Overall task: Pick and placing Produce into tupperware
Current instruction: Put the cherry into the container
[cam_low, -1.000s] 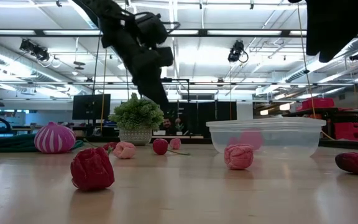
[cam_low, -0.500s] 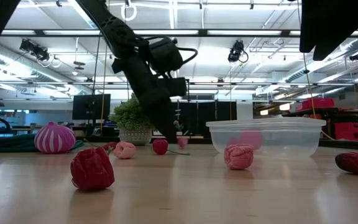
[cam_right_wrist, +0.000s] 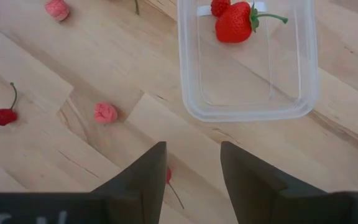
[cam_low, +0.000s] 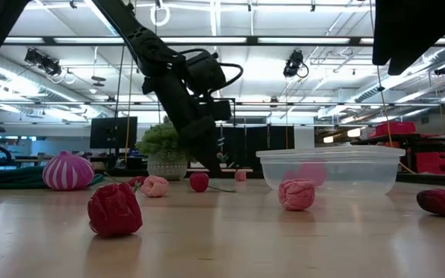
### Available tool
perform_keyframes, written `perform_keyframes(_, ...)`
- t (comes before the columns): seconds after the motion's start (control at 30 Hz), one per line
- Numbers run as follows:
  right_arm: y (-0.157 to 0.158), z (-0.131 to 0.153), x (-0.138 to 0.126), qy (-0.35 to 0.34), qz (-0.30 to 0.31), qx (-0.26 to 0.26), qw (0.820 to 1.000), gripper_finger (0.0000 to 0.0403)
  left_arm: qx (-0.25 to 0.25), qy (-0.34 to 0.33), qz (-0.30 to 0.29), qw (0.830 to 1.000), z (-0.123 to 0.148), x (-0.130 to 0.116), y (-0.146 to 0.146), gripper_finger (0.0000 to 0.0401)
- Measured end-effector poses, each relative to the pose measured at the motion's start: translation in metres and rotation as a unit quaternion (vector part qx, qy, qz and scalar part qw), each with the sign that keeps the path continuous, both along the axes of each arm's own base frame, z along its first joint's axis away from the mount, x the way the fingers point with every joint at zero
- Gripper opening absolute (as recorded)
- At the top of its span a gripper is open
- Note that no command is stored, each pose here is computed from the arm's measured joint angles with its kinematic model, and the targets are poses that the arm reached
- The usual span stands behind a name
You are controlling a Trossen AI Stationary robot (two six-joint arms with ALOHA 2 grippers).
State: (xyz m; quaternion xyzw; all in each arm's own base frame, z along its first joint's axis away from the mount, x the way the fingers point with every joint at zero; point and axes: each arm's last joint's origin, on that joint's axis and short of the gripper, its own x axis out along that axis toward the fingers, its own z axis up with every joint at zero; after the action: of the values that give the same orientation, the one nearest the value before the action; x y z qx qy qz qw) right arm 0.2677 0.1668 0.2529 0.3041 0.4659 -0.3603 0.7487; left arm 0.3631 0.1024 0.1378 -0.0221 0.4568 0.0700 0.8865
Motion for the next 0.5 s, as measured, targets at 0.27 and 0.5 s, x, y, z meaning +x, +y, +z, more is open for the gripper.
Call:
perform_keyframes(0.27, 0.000, 0.000, 0.000, 0.000, 0.000, 0.000, 1.000, 0.0160, 0.050, -0.107, 0.033, 0.992, 0.016, 0.011, 0.021, 0.0138)
perform_keyframes(0.5, 0.000, 0.000, 0.000, 0.001, 0.000, 0.000, 1.000, 0.0160, 0.091, -0.140, 0.090, 0.982, 0.020, 0.010, 0.043, 0.0137)
